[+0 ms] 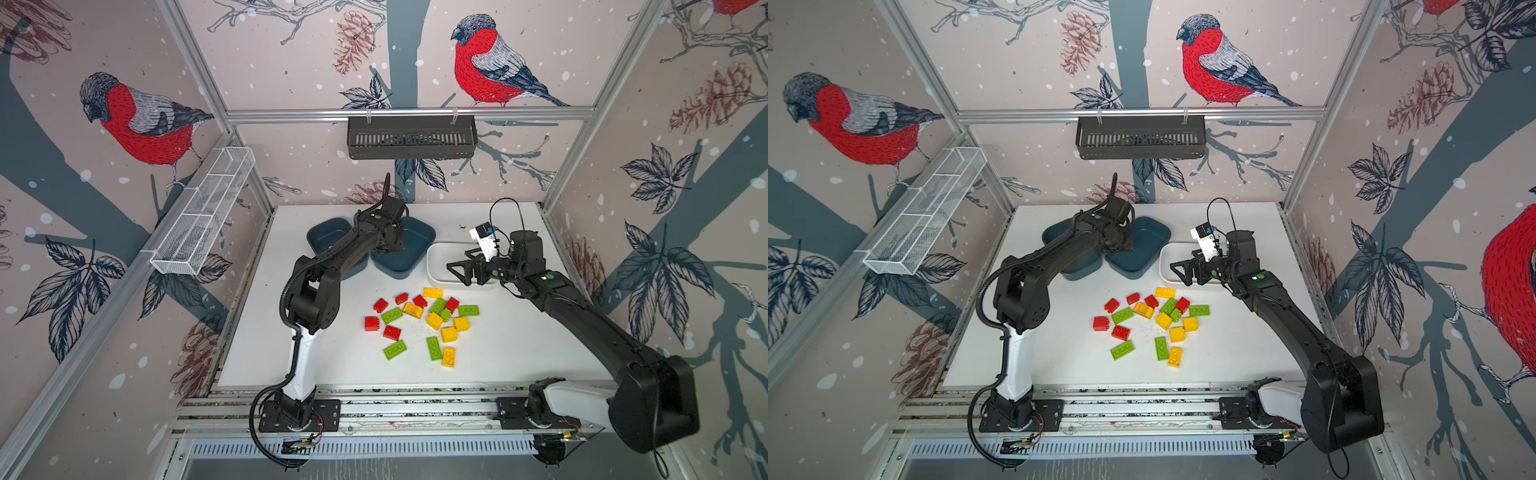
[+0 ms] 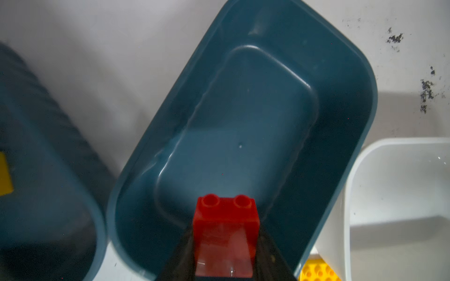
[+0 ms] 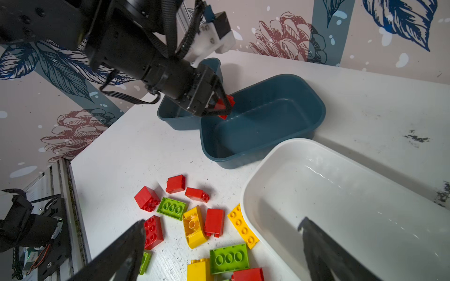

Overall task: Sort the legos into containers by color
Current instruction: 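Carry the red brick into the middle teal bin and release it, then lower the left gripper onto another red brick and grasp it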

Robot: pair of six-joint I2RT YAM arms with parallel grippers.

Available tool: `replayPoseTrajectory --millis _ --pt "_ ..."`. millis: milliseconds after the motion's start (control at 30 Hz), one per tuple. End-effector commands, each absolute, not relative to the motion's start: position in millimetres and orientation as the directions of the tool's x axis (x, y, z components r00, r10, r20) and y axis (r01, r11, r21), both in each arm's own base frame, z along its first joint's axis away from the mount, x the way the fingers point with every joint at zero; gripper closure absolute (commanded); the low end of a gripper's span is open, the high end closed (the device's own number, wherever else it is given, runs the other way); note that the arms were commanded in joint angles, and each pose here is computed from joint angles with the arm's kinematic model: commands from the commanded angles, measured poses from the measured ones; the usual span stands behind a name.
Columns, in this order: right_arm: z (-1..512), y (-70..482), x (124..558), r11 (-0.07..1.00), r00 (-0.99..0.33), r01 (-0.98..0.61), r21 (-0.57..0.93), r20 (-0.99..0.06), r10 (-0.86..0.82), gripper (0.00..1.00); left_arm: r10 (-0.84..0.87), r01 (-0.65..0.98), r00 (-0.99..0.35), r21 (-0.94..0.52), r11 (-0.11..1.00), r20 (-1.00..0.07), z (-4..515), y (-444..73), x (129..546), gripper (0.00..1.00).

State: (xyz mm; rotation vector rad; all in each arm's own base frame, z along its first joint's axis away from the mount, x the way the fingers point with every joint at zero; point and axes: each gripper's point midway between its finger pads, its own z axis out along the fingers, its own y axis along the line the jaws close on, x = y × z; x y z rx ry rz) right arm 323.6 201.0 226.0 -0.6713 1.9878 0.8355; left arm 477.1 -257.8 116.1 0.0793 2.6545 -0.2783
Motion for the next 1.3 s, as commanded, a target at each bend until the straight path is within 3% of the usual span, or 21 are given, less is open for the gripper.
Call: replayPoseTrajectory --millis 0,133,200,333,600,733,867,933,1167,1267 --pt "233.7 203.6 325.0 0.614 -0.476 -0.727 0.308 -0.871 -0.126 0.01 0.031 0.108 -0.894 -0.149 0.983 -0.446 103.7 -260.8 490.2 0.55" --pt "231.8 202.9 325.5 0.615 -0.481 -0.726 0.309 -0.867 -0.132 0.01 0.038 0.101 -0.897 -0.119 0.988 -0.441 107.3 -258.9 495.5 0.25" --pt "230.5 202.3 325.3 0.616 -0.483 -0.725 0.309 -0.865 -0.136 0.01 0.040 0.101 -0.897 -0.116 0.988 -0.440 114.3 -255.1 489.3 0.20" --pt "227.2 200.3 324.3 0.620 -0.495 -0.719 0.314 -0.858 -0.140 0.01 0.045 0.100 -0.904 -0.108 0.989 -0.425 131.1 -241.6 455.9 0.20" --pt "222.6 201.8 320.6 0.608 -0.512 -0.720 0.333 -0.847 -0.142 0.00 0.065 0.100 -0.949 -0.096 0.990 -0.310 128.9 -212.6 345.1 0.21" --pt "208.3 204.2 322.0 0.603 -0.545 -0.713 0.358 -0.824 -0.155 0.01 0.227 0.257 -0.931 -0.072 0.964 -0.288 128.5 -211.3 304.7 0.22" --pt "201.5 207.3 319.9 0.594 -0.558 -0.714 0.370 -0.813 -0.164 0.01 0.552 0.593 -0.784 -0.078 0.802 -0.283 125.7 -220.8 273.7 0.23" --pt "198.8 208.4 319.2 0.592 -0.562 -0.714 0.374 -0.810 -0.168 0.00 0.705 0.745 -0.657 -0.091 0.660 -0.269 120.3 -222.7 255.9 0.26" --pt "202.8 208.8 314.9 0.591 -0.555 -0.718 0.368 -0.815 -0.167 0.01 0.883 0.900 -0.431 -0.016 0.436 -0.184 93.1 -204.3 242.5 0.26" --pt "206.7 207.3 311.7 0.594 -0.551 -0.718 0.364 -0.818 -0.166 0.00 0.911 0.919 -0.390 0.009 0.394 -0.135 76.5 -195.5 241.9 0.27"
